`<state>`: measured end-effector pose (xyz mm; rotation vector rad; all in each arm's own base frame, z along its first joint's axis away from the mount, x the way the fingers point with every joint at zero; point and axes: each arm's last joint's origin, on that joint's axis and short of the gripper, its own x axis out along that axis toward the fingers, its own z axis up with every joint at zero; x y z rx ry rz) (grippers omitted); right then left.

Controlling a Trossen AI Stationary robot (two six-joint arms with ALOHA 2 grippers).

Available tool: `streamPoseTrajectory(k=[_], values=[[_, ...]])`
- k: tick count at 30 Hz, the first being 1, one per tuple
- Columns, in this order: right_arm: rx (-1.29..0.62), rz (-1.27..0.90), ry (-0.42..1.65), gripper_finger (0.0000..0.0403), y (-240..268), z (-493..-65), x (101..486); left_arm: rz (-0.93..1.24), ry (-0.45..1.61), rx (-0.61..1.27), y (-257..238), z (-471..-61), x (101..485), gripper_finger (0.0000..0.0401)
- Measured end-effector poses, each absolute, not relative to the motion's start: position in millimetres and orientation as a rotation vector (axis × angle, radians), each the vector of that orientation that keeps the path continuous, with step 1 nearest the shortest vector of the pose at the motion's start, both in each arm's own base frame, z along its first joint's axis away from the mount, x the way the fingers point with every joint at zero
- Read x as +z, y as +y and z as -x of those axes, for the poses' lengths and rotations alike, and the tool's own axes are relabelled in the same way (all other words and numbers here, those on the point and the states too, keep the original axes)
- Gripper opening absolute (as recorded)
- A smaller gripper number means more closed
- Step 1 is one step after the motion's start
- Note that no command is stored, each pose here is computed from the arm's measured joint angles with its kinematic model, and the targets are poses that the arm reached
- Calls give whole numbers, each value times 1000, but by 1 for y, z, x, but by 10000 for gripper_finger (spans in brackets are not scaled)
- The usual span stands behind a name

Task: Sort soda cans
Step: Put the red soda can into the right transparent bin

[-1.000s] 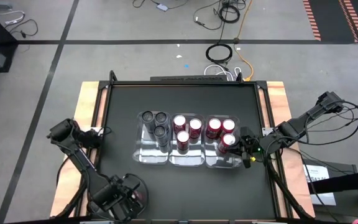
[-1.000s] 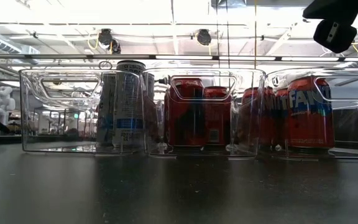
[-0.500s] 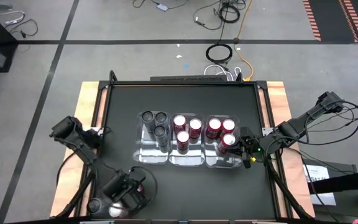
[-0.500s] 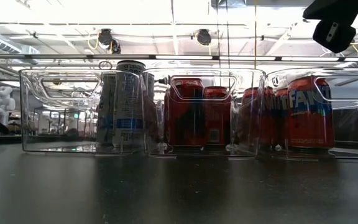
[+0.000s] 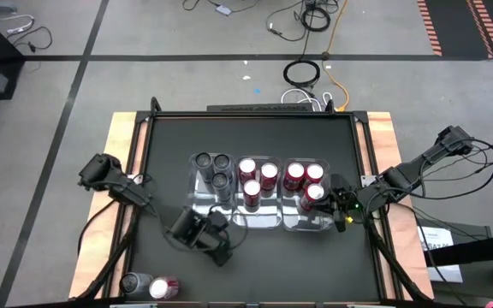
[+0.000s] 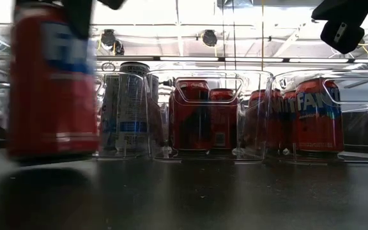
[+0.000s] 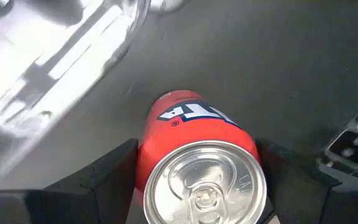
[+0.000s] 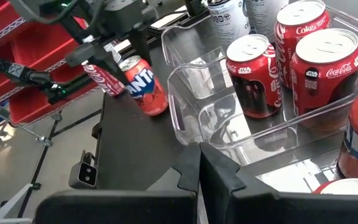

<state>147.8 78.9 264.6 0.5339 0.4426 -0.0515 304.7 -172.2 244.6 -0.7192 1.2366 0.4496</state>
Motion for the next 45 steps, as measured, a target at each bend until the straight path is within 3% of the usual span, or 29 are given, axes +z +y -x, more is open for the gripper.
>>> streamPoseTrajectory(k=[17,32,45], values=[[-69,-495,489,1,77,-145,260,714,1064,350,-140,-343,287,297],[-72,-486,505,1,77,-145,258,601,1076,267,-155,-421,280,297],[-58,-488,519,1,77,-144,258,575,1152,284,-155,-452,264,297]])
